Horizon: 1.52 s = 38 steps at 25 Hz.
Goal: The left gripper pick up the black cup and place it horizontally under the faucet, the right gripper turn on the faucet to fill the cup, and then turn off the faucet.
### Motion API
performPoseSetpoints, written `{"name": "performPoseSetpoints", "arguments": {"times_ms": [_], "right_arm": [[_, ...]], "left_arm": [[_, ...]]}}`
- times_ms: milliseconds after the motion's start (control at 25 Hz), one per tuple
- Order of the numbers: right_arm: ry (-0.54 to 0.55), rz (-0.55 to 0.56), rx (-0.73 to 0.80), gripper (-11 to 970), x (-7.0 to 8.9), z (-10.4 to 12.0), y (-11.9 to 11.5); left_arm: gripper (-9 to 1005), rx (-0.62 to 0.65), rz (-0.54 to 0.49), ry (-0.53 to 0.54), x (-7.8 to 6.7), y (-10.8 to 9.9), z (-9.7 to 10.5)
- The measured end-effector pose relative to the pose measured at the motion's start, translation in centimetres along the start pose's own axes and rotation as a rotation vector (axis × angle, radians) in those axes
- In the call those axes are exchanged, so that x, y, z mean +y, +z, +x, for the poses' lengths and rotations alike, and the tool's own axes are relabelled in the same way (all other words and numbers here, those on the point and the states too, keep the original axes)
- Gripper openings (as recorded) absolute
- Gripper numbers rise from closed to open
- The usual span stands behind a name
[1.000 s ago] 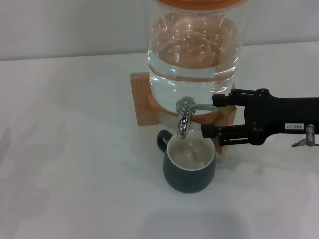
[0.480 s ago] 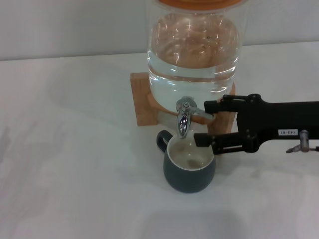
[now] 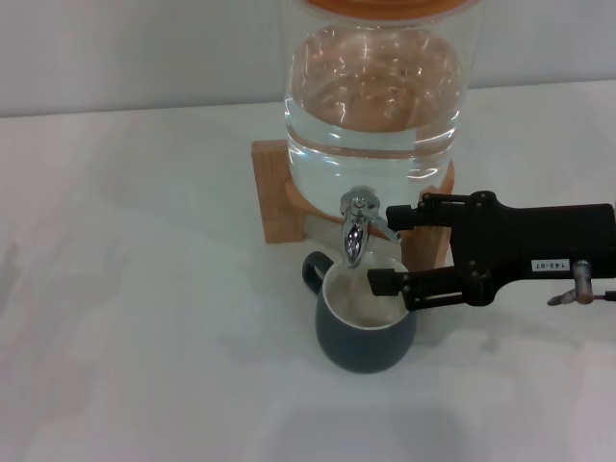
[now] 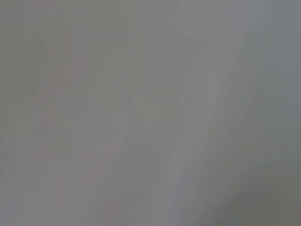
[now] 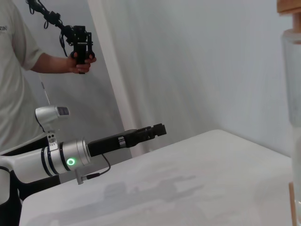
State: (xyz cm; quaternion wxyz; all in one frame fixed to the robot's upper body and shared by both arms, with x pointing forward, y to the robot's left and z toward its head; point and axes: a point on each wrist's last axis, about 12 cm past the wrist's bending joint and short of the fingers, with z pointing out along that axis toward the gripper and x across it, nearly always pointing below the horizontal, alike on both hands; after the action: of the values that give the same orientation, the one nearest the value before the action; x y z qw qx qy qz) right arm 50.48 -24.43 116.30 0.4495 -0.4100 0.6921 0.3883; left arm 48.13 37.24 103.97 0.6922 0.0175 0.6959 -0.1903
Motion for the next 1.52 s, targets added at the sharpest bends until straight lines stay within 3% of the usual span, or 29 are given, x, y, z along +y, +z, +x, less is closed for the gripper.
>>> {"name": "performPoseSetpoints", "arguments": {"times_ms": [400,1000,1520], "right_arm": [[-0.009,0.039,-0.016,857,-0.1,-0.3,-0.7],[-0.011,0.208,-0.049,858,2.3,-0.5,-3.4],[0.008,0.202,-0.043,858,3.3,0.4,-1.2]], "left_arm": [[594,0.000,0.000,0.000,0.0,0.0,0.0],[594,0.000,-0.001,0.009,0.0,0.3,-0.1],[595,-0.005,0.005,0.015,-0.1,0.5,-0.2]]}}
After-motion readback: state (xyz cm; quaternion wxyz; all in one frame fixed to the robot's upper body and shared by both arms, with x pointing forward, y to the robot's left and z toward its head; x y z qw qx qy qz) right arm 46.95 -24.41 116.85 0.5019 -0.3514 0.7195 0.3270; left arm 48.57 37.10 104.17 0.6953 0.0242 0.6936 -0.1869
